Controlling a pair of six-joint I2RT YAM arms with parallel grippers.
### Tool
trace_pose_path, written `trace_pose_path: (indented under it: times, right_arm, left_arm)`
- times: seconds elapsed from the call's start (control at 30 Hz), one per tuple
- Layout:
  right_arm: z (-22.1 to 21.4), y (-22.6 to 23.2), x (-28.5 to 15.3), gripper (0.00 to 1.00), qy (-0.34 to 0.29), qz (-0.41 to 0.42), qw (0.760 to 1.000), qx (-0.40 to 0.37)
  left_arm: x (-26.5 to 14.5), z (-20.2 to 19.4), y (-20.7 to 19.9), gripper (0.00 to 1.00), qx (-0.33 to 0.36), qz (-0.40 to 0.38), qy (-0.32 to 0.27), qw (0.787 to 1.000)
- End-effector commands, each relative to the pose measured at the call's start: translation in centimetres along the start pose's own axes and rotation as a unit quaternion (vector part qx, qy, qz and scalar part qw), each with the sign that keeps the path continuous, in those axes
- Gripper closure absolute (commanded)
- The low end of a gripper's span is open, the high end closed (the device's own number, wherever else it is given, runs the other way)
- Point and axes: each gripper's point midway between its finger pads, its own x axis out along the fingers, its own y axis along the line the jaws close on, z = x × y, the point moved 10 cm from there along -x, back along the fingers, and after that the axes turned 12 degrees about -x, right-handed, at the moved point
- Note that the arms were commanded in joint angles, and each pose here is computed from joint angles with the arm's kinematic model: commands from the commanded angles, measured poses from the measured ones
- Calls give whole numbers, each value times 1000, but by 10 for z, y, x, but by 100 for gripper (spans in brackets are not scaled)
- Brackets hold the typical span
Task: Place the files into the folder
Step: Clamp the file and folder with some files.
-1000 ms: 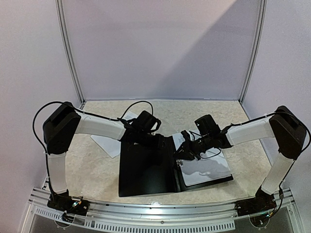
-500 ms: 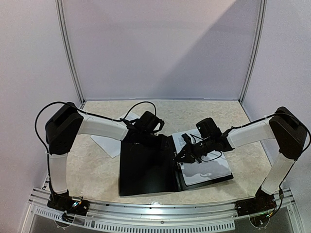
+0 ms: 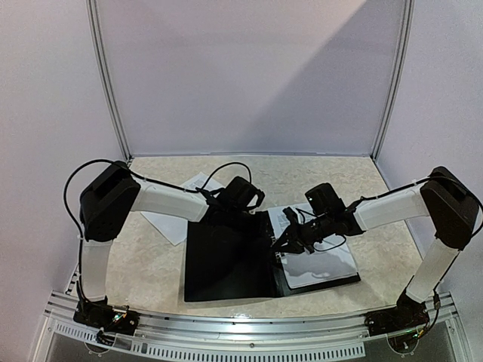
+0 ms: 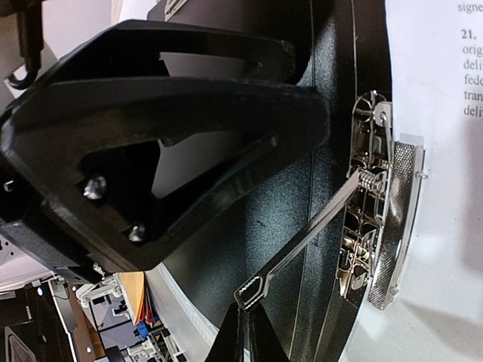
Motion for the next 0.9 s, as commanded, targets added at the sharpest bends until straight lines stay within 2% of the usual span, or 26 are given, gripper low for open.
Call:
trace_pose_path:
  times: [0.0,0.17,0.4,0.87]
  right_arm:
    - [-4,-5,-2,96,0,-29,1000,1]
    - [-4,-5,-2,96,0,-30,1000,0]
    - [-3,-8,-2,96,-2,-32,999,4]
    - [-1,-12,-2,95,-3,-34,999,8]
  left_arm:
    - [11,-6,-5,55,-12,-9,11,1000]
    - [18,-8,-5,58,-18,-7,18,1000]
    - [23,-11,-6,69,-20,-10,31,999]
    - [34,-14,-5,78,-16,18,41,999]
